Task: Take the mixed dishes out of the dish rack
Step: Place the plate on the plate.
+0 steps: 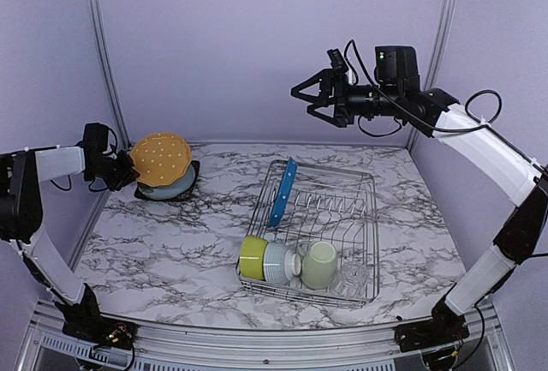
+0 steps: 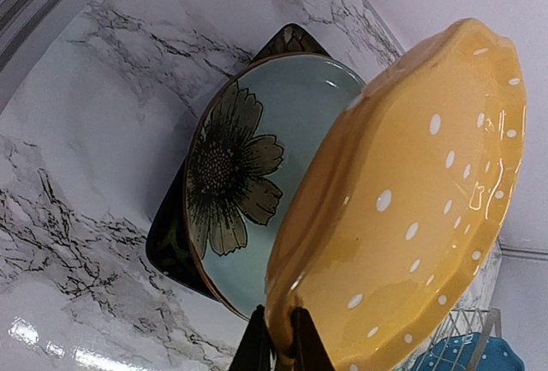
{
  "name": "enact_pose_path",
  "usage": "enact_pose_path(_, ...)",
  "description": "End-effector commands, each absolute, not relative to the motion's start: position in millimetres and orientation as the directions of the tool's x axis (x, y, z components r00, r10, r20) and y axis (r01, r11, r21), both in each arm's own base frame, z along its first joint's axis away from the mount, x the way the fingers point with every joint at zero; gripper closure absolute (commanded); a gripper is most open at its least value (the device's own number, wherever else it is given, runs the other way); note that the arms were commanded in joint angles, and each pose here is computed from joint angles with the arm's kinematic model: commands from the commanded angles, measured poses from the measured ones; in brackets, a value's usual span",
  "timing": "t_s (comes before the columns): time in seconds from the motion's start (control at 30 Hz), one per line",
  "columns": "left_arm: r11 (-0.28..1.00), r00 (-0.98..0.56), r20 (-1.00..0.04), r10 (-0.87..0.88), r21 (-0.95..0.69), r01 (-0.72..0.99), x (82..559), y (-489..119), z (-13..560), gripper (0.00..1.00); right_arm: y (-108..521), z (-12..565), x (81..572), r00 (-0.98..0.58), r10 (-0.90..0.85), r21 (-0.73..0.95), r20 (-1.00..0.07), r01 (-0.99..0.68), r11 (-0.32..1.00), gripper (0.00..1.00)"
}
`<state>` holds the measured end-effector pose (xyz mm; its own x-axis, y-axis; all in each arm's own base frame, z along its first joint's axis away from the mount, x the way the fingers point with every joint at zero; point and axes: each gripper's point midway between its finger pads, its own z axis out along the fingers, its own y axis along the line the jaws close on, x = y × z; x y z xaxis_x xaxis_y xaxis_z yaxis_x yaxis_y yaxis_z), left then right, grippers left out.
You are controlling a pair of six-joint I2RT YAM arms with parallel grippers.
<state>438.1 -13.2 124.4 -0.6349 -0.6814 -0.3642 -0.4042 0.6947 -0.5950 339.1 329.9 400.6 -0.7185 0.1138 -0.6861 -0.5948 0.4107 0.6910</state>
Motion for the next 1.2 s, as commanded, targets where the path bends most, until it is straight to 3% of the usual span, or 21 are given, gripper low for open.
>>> enact_pose_path(0.0, 0.705, -0.615, -0.442, -0.653, -0.652, -0.279, 469.2, -18.7, 153.2, 1.0, 320.0, 411.4, 336.0, -0.705, 0.136, 0.685, -0.696, -0.596, 0.42, 0.02)
enact_pose_path(1.17, 0.688, -0.644, -0.349, -0.68, -0.606, -0.398, 486.1, -10.5, 100.4, 1.0, 314.2, 406.8, 342.3, -0.714, 0.157, 0.697, -0.682, -0.569, 0.436, 0.02)
